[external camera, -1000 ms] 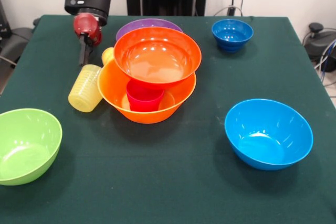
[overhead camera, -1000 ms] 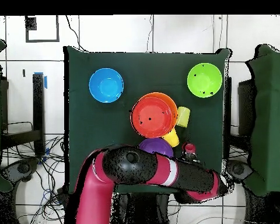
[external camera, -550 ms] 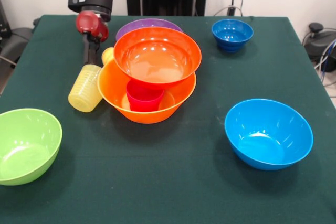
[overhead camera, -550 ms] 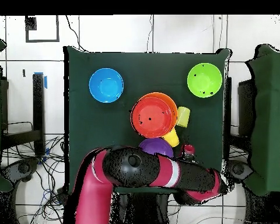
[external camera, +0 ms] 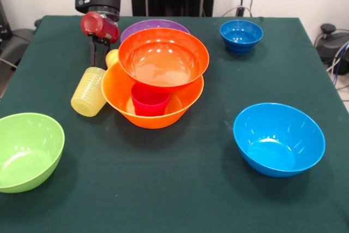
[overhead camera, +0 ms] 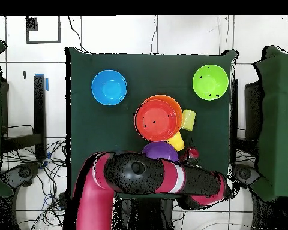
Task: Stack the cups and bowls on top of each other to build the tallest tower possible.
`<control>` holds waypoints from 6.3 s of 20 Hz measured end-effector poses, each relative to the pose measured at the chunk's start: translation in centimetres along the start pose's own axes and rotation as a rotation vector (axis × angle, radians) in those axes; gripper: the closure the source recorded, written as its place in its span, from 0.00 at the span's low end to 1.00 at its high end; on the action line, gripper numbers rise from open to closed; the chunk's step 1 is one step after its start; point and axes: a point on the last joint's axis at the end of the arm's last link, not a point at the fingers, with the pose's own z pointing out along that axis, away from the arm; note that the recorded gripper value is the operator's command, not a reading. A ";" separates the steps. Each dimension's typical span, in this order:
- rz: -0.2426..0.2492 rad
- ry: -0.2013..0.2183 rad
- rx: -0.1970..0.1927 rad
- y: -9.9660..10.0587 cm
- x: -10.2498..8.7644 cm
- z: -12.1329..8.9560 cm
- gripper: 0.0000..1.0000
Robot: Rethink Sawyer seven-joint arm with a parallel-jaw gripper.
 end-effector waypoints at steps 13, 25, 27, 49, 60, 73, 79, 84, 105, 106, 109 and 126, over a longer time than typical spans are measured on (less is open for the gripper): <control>0.005 0.015 0.073 -1.3 -1.1 0.9 0.00; -0.036 0.003 0.135 -5.5 -4.2 -0.7 0.00; -0.042 -0.001 0.149 -6.3 -4.9 -1.0 0.00; -0.040 -0.056 0.211 -8.2 -5.5 -1.5 0.00; -0.038 -0.056 0.212 -8.2 -5.4 -1.5 0.00; -0.047 -0.077 0.234 -7.6 -4.5 2.0 0.00; -0.051 -0.089 0.230 -6.9 -4.2 3.3 0.00; -0.049 -0.092 0.227 -6.6 -3.9 3.6 0.00; -0.062 -0.131 0.218 -7.2 -2.9 3.5 0.00; -0.063 -0.135 0.217 -7.2 -2.8 3.4 0.00; -0.067 -0.151 0.217 -7.4 -2.3 2.8 0.00; -0.084 -0.206 0.172 -5.5 0.6 0.4 0.00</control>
